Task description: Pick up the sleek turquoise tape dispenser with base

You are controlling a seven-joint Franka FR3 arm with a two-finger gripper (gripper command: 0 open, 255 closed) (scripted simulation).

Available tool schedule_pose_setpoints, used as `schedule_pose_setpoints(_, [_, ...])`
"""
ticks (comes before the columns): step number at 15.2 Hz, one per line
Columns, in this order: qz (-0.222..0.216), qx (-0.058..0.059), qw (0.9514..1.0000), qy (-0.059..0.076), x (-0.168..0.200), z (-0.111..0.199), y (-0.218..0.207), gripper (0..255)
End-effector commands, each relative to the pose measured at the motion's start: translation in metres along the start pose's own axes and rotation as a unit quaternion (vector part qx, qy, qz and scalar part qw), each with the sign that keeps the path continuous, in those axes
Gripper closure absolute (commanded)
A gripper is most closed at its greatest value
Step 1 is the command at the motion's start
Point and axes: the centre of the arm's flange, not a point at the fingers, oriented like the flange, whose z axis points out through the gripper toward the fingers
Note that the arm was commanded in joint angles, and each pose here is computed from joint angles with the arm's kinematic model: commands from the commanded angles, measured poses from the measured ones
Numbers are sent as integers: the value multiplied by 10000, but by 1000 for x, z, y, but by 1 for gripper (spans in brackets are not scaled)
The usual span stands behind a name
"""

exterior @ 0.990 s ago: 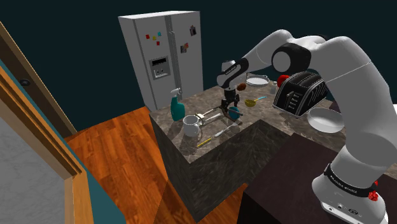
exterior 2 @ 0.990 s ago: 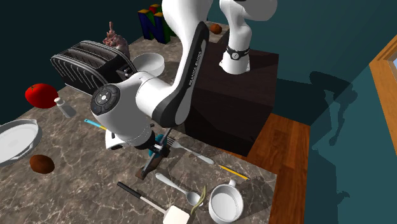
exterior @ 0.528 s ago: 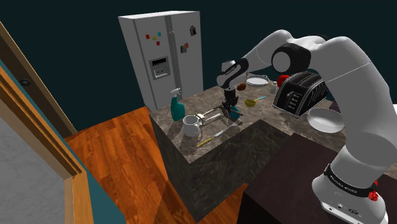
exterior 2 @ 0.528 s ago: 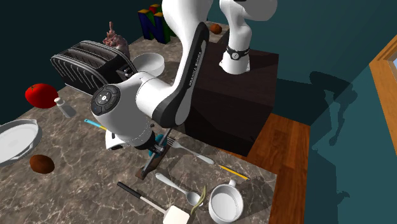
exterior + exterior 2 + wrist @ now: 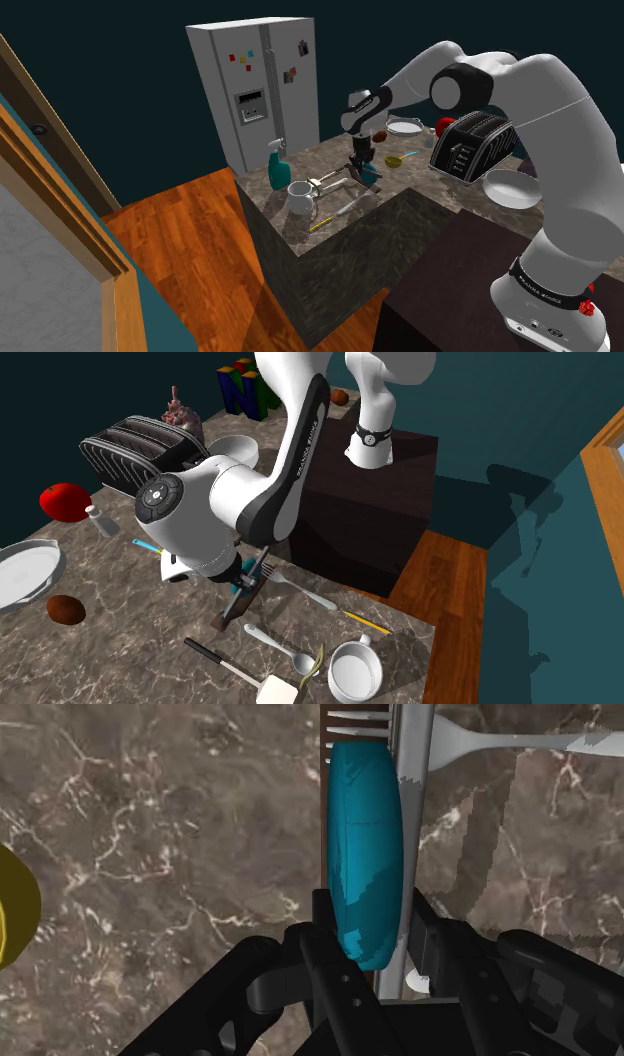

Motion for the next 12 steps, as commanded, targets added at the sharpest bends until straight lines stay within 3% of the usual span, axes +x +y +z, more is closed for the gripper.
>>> schedule_pose_setpoints(1, [0, 0, 10000, 0, -2, -12, 0, 255])
schedule_pose_setpoints(12, [0, 0, 10000, 0, -10, -60, 0, 255])
